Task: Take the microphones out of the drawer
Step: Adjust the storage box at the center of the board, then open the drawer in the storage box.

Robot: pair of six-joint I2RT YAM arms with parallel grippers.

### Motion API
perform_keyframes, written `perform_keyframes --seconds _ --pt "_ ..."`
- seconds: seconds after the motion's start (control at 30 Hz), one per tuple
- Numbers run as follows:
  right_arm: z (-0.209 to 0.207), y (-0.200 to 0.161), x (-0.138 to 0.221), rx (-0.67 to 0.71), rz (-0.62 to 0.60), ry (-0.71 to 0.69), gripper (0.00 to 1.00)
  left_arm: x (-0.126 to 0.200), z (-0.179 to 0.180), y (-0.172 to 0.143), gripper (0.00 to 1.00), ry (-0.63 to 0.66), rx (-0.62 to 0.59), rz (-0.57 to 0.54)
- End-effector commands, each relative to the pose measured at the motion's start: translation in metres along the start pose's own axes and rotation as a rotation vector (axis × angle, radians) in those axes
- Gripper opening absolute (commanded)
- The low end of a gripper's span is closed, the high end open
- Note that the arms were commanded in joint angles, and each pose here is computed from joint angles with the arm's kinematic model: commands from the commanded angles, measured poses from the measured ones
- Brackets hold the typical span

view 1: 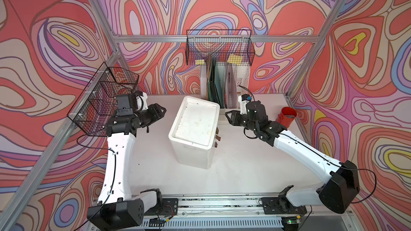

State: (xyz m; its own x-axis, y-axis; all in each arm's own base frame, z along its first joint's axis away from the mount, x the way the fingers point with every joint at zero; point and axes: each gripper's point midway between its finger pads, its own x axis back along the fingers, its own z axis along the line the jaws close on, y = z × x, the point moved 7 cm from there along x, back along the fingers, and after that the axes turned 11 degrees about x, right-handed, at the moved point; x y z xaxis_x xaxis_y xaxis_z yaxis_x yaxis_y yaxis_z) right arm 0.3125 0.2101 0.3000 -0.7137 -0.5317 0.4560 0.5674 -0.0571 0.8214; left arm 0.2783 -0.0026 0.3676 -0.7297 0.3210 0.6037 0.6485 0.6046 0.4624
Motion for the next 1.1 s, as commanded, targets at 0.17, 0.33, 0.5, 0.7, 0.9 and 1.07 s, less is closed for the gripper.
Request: perform_keyframes --seconds 0.17,0.33,0.5,0.7,0.9,1.07 --pt "0.013 -0.014 0.009 -0.082 0.074 0.160 0.57 0.000 -0.016 -0.026 0.67 0.118 -0.171 0.155" --pt "0.013 -0.015 0.011 -0.105 0.063 0.174 0.58 -0.009 -0.021 -0.034 0.68 0.194 -0.259 0.203" --pt "0.011 -0.019 0.014 -0.125 0.057 0.181 0.63 -0.021 -0.030 -0.043 0.70 0.236 -0.353 0.249" --pt "0.008 -0.026 0.015 -0.139 0.062 0.174 0.65 -0.037 -0.039 -0.051 0.70 0.289 -0.454 0.276" --pt "0.004 -0.033 0.016 -0.149 0.067 0.175 0.65 -0.052 -0.042 -0.058 0.67 0.350 -0.529 0.290" --pt "0.005 -0.041 0.012 -0.200 0.056 0.267 0.64 -0.060 -0.043 -0.061 0.55 0.382 -0.558 0.292"
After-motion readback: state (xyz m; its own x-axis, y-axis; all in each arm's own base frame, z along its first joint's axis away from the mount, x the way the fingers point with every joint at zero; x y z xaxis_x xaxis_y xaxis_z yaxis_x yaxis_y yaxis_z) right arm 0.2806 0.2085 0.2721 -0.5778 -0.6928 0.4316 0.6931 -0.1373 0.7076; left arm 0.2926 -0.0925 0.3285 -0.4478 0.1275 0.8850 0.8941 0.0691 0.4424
